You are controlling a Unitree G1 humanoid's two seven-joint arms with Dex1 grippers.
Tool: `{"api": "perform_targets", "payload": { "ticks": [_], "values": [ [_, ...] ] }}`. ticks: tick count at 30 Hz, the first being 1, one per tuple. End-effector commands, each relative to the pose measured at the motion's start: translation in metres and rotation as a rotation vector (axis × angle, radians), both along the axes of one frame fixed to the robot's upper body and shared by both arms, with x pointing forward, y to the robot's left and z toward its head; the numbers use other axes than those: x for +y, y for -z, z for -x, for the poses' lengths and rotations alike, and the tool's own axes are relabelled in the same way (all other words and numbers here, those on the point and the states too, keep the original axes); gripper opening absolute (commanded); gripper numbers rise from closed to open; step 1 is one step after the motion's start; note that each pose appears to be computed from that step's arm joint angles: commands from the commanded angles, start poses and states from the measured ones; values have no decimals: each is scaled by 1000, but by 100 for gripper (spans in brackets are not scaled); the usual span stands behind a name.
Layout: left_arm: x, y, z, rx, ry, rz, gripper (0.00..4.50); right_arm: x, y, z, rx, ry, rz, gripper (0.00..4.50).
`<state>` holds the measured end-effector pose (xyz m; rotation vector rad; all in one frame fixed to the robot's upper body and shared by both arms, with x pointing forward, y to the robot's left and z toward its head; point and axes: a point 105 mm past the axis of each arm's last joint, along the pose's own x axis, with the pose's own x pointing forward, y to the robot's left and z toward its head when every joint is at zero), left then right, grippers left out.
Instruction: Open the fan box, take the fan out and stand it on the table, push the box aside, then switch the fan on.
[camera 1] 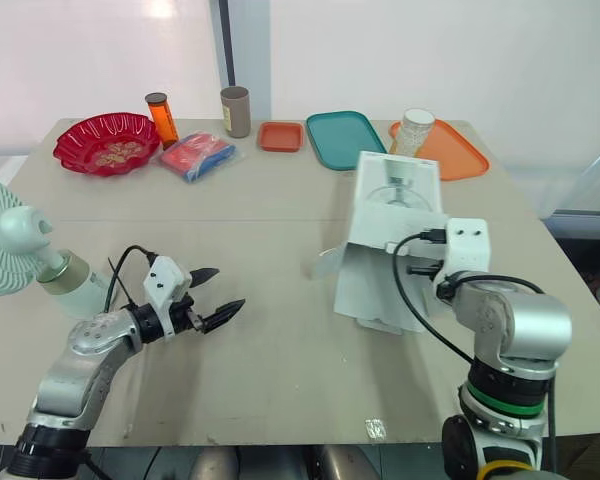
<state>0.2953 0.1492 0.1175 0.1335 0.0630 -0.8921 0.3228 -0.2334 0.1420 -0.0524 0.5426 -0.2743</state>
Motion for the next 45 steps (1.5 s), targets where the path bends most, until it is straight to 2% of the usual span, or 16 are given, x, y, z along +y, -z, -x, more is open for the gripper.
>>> {"api": "perform_targets", "payload": {
  "ticks": [1,10,15,16,17,19,20,21,23,26,31,35,37,39,41,45],
  "values": [
    [-6,-6,-5,-36,48,-3,450,-22,-13,10,-53,88,32,7],
    [-14,-7,-12,-57,69,4,450,-51,-8,23,-39,175,78,7],
    [-20,-4,-10,-51,81,16,450,-70,-16,26,-50,213,121,133],
    [-20,-3,-9,-49,83,16,450,-67,-18,26,-54,193,117,165],
    [-21,-2,-9,-48,85,16,450,-64,-21,26,-61,176,119,237],
    [-23,-2,-11,-46,89,19,450,-61,-24,26,-54,137,131,269],
    [-24,-2,-12,-46,96,19,450,-57,-25,26,-42,77,159,346],
    [-26,-2,-12,-46,102,19,450,-53,-27,27,-31,14,173,351],
    [-27,-2,-13,-47,110,17,450,-47,-27,29,2,-92,198,429],
    [-27,-2,-15,-48,119,15,450,-53,-41,33,3,-141,228,429],
    [-25,-3,-18,-56,115,7,450,-14,-49,51,111,-556,324,429],
    [-22,-2,-18,-55,103,3,450,-4,-63,54,80,-673,344,429],
    [-19,-1,-16,-54,93,1,450,9,-74,54,6,-754,318,429],
    [-17,-2,-13,-56,78,9,450,38,-92,56,-143,-937,337,429],
    [-14,-5,-8,-66,51,11,450,64,-103,56,-281,-1091,263,429],
    [-3,-9,5,-82,-18,3,450,100,-101,43,-402,-1273,103,429]
  ]
}}
